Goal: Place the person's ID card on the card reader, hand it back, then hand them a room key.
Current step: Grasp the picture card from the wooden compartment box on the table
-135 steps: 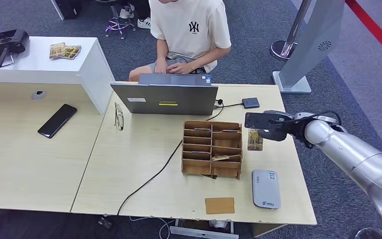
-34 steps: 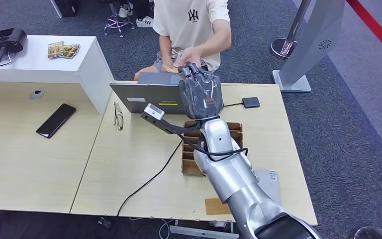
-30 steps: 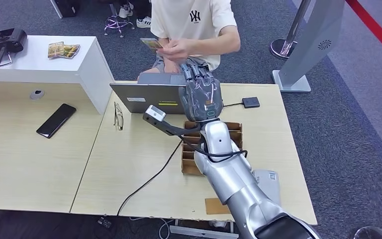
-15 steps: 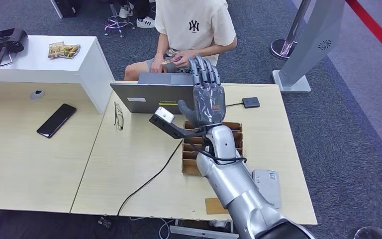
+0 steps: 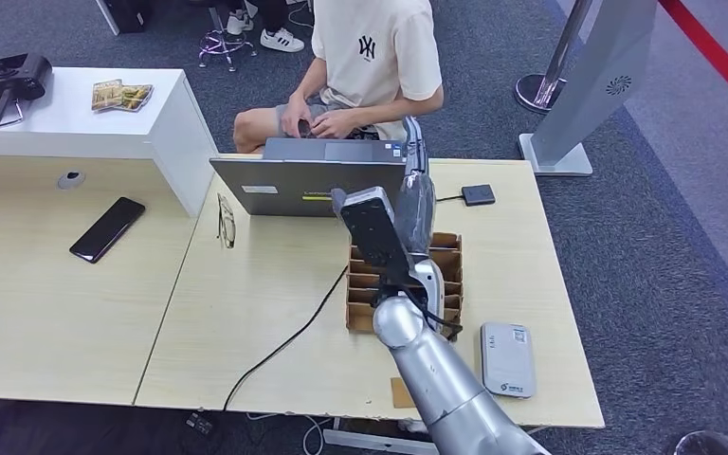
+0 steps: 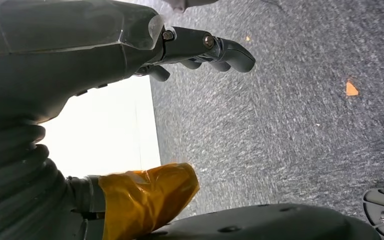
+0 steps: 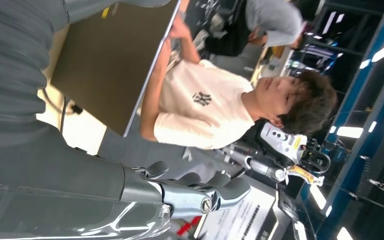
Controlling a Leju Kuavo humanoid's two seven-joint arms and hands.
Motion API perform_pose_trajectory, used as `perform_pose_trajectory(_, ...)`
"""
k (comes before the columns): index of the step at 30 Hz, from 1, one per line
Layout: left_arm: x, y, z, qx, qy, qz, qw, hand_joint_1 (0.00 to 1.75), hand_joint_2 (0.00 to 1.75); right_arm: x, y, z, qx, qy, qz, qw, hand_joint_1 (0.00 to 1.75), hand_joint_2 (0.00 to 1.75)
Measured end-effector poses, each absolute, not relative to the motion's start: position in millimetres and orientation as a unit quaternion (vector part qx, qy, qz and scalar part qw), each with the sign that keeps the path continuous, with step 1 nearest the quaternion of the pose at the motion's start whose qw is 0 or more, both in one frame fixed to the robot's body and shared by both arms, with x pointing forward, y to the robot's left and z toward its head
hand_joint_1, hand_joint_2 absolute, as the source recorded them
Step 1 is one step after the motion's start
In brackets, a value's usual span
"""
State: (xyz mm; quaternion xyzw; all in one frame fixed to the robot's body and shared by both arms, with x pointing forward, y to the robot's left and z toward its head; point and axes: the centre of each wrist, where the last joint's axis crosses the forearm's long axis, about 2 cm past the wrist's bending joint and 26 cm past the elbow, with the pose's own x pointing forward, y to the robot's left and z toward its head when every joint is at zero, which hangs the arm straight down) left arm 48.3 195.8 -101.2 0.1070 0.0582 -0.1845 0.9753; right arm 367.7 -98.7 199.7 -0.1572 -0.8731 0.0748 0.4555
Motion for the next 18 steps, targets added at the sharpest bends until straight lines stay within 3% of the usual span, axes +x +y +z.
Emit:
perform_pose_trajectory(6, 46, 196, -101, 0.118, 0.072, -0.157, 0.978, 0.0, 1.75, 346, -109, 194, -0.14, -0.882, 0.051, 0.448, 0.0, 1.75)
perform_pose_trajectory(13, 44, 196, -102, 0.116, 0.077, -0.141, 0.98, 0.0, 1.75, 326, -117, 177, -0.172, -0.883, 0.088, 0.429, 0.0, 1.75)
perform_pose_trajectory(14, 43, 196, -102, 0.116, 0.077, -0.139, 0.98, 0.0, 1.75, 324, -118, 175, -0.177, -0.881, 0.095, 0.428, 0.12, 1.75)
perform_pose_trajectory(18, 42, 196, -102, 0.114, 0.079, -0.134, 0.981, 0.0, 1.75, 317, -120, 166, -0.195, -0.876, 0.118, 0.425, 1.52, 1.75)
